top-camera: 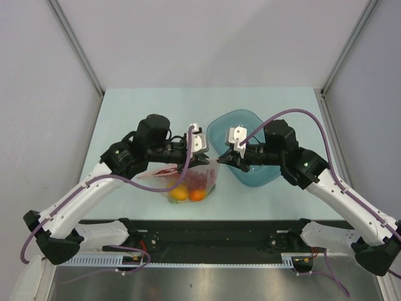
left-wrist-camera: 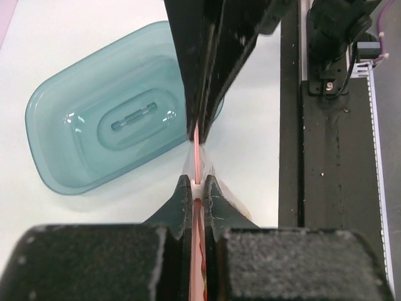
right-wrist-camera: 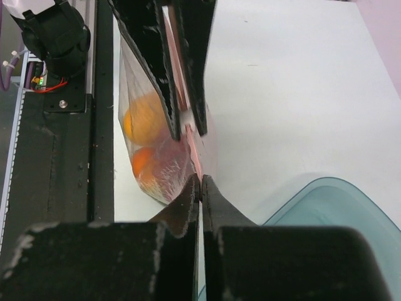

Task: Place the food in the zip-top bag and seal the zipper
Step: Zip the zipper food storage bag at the center of the board.

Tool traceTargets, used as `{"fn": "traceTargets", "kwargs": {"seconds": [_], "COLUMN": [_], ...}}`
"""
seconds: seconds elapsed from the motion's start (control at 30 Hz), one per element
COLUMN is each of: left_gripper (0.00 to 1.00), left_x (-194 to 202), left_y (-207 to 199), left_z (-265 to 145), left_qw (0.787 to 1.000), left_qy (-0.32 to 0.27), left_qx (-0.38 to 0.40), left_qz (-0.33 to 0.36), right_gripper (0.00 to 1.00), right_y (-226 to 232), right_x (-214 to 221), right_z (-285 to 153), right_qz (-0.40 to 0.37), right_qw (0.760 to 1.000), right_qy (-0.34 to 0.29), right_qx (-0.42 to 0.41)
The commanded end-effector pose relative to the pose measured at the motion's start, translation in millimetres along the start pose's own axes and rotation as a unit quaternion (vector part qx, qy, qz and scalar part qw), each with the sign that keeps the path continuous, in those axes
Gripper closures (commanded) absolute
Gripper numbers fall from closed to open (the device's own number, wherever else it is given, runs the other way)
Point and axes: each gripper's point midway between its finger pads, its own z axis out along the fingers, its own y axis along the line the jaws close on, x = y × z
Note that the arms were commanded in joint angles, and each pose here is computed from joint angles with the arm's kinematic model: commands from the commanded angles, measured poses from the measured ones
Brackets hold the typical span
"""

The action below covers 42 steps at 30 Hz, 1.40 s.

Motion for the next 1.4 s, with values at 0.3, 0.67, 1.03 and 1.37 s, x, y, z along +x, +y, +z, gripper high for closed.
{"fn": "traceTargets", "kwargs": {"seconds": [0.3,0.67,1.03,1.37], "left_gripper": [1.0,1.0,1.0,1.0], "left_x": [39,53,68,83], "left_y": [-12,-21,-36,-46], "left_z": [-48,-71,-95,-126], "left_qw": [0.997,0.994,0.99,0.983], "left_qy": [0.058,0.069,0.096,0.14], "left_qx": [-0.038,-0.068,-0.068,-0.084], "left_qz": [0.037,0.054,0.071,0.079], "right_gripper": [1.0,1.0,1.0,1.0], "right_y": [-9,-5,-5,-5], "right_x": [6,14,20,21], "right_z": [-25,-32,-34,-37], "right_qz": [-0.024,-0.033,-0.032,-0.037], "right_qw": [0.999,0.999,0.998,0.998], "right_qy": [0.019,0.034,0.043,0.046], "right_qx": [0.027,0.022,0.02,0.024]}}
